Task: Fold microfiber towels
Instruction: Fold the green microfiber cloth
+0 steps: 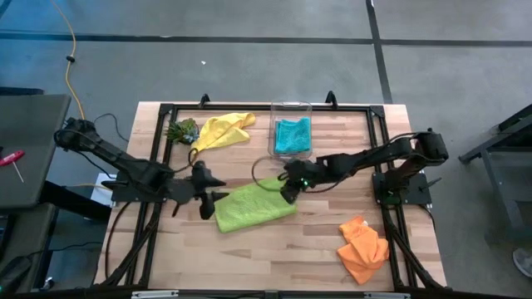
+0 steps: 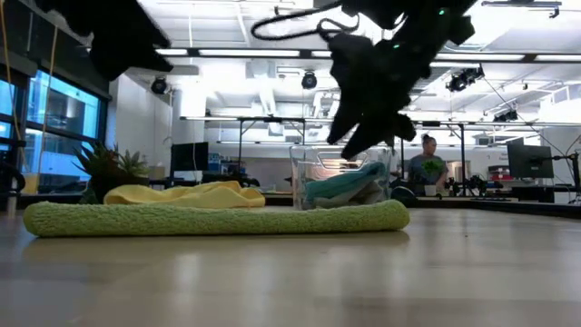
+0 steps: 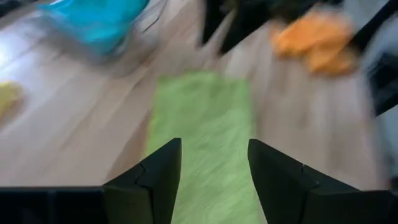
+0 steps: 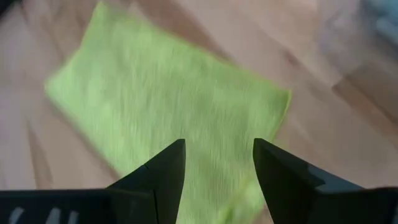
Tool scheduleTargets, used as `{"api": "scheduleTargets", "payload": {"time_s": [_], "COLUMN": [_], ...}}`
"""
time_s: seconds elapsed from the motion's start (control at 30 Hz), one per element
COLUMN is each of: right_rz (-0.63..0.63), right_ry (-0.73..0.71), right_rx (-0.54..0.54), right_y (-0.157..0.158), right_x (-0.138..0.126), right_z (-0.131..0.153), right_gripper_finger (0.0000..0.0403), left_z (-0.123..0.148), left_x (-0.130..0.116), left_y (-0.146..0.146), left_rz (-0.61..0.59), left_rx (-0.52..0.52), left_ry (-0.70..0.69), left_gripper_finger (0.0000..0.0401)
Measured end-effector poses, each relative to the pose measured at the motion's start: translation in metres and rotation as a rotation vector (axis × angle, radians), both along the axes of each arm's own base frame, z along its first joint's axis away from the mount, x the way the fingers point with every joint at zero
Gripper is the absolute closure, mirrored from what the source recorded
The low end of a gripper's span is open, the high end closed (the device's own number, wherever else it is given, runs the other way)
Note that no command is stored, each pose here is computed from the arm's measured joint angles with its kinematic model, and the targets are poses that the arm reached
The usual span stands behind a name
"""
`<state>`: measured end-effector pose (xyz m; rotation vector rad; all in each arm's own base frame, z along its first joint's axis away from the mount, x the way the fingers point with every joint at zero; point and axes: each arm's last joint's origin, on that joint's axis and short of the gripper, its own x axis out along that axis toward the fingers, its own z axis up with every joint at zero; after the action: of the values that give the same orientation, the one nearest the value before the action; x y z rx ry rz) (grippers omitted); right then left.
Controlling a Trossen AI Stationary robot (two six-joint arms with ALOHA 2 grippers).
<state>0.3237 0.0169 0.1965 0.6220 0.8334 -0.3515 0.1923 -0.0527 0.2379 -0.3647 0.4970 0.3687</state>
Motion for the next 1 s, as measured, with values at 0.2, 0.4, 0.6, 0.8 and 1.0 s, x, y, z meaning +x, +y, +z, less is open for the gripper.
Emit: {"api": "scheduleTargets", "payload": {"time_s": [0.2, 0.4, 0.6, 0.8, 1.0], "right_rz": [-0.134, -0.227, -0.294, -0.349, -0.362], "right_ry": [0.057, 0.204, 0.238, 0.252, 0.22], "right_rx": [-0.002, -0.014, -0.002, 0.065, 0.09], "right_y": [-0.025, -0.038, -0.039, -0.038, -0.035], "right_x": [0.022, 0.035, 0.038, 0.04, 0.047], "right_z": [-0.004, -0.015, -0.025, -0.037, -0.045], "right_gripper_finger": [0.0222, 0.0222, 0.0222, 0.0222, 0.0222], "left_z": [-0.003, -0.006, -0.007, -0.007, -0.007], "left_x": [-0.008, -0.006, -0.005, -0.005, -0.005], "left_y": [-0.003, -0.004, -0.004, -0.004, -0.005], "left_rz": [0.009, 0.011, 0.003, 0.003, -0.012], "left_rx": [-0.055, -0.06, -0.061, -0.061, -0.071], "left_ry": [-0.113, -0.117, -0.108, -0.107, -0.103], "left_gripper_finger": [0.0224, 0.0224, 0.0224, 0.0224, 0.0224]}}
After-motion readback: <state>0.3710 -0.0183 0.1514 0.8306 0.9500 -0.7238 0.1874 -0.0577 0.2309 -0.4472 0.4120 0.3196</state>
